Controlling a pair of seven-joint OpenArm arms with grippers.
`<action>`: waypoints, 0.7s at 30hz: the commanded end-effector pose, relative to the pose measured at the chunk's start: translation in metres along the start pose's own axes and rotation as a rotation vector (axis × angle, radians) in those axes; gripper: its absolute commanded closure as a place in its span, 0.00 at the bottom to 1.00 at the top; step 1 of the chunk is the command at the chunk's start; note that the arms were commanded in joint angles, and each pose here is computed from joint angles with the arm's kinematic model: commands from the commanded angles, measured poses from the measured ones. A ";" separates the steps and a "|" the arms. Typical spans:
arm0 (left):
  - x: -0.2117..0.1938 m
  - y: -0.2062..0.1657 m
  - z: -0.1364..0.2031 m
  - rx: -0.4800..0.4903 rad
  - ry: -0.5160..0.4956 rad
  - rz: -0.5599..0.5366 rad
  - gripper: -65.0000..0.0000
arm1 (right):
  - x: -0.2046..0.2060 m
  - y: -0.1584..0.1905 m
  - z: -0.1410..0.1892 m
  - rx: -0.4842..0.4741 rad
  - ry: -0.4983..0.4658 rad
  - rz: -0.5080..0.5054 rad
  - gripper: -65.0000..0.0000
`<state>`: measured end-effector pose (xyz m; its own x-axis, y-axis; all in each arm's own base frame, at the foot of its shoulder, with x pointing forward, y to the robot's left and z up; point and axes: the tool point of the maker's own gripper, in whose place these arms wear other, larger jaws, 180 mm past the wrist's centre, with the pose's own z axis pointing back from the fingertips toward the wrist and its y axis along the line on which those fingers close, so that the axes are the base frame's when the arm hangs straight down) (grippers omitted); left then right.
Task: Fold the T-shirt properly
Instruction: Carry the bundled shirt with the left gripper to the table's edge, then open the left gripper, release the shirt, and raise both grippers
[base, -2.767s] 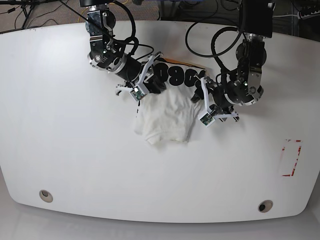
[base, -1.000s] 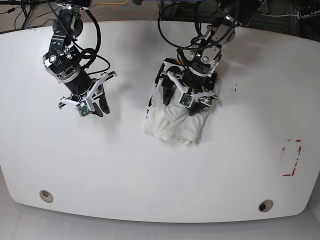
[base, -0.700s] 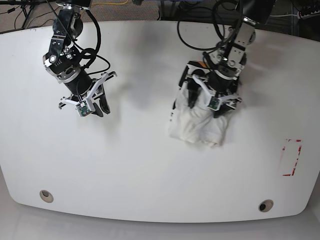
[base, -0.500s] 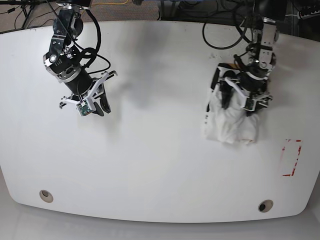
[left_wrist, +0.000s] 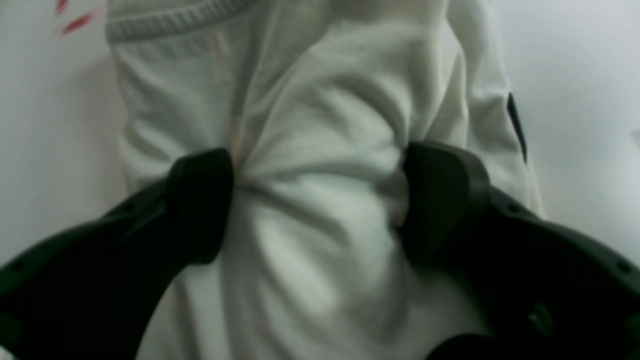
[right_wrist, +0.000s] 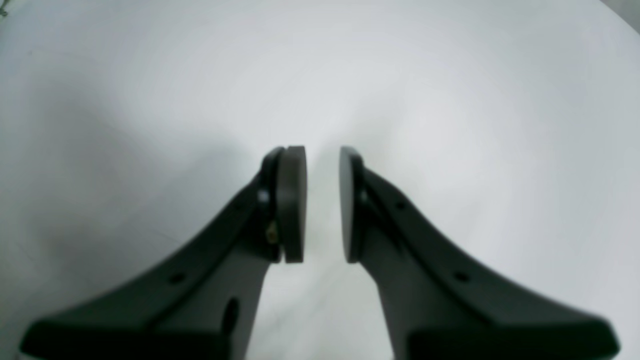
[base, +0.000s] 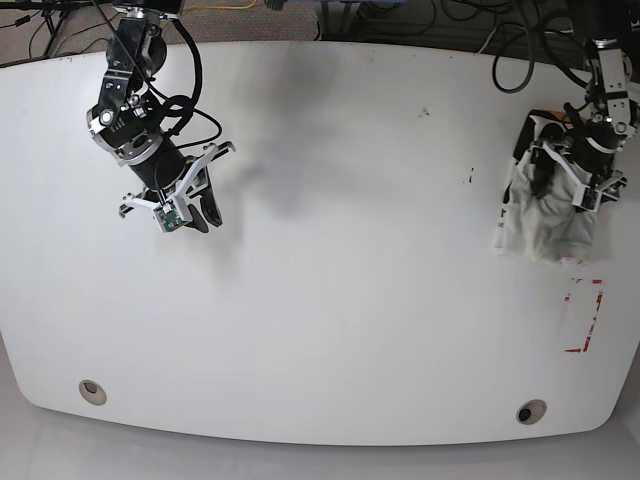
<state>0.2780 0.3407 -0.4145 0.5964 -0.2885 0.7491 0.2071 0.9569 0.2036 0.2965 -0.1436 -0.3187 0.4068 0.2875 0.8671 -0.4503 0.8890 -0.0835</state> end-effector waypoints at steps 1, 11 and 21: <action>-0.039 0.027 0.009 0.033 0.198 -0.094 0.23 | 0.018 0.000 0.002 0.007 -0.067 -0.004 0.82; -0.040 0.074 0.022 0.064 0.251 -0.130 0.23 | 0.017 0.009 0.007 0.050 -0.092 -0.058 0.82; -0.017 0.107 0.036 0.100 0.218 -0.129 0.23 | 0.005 0.015 0.010 0.059 -0.062 -0.071 0.82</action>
<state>0.2628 0.4295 -0.3970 0.7123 -0.3698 0.5965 0.2255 0.9254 0.3044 0.2810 -0.1333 -0.3234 0.4279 0.2124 0.8785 -0.4645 0.8855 0.0122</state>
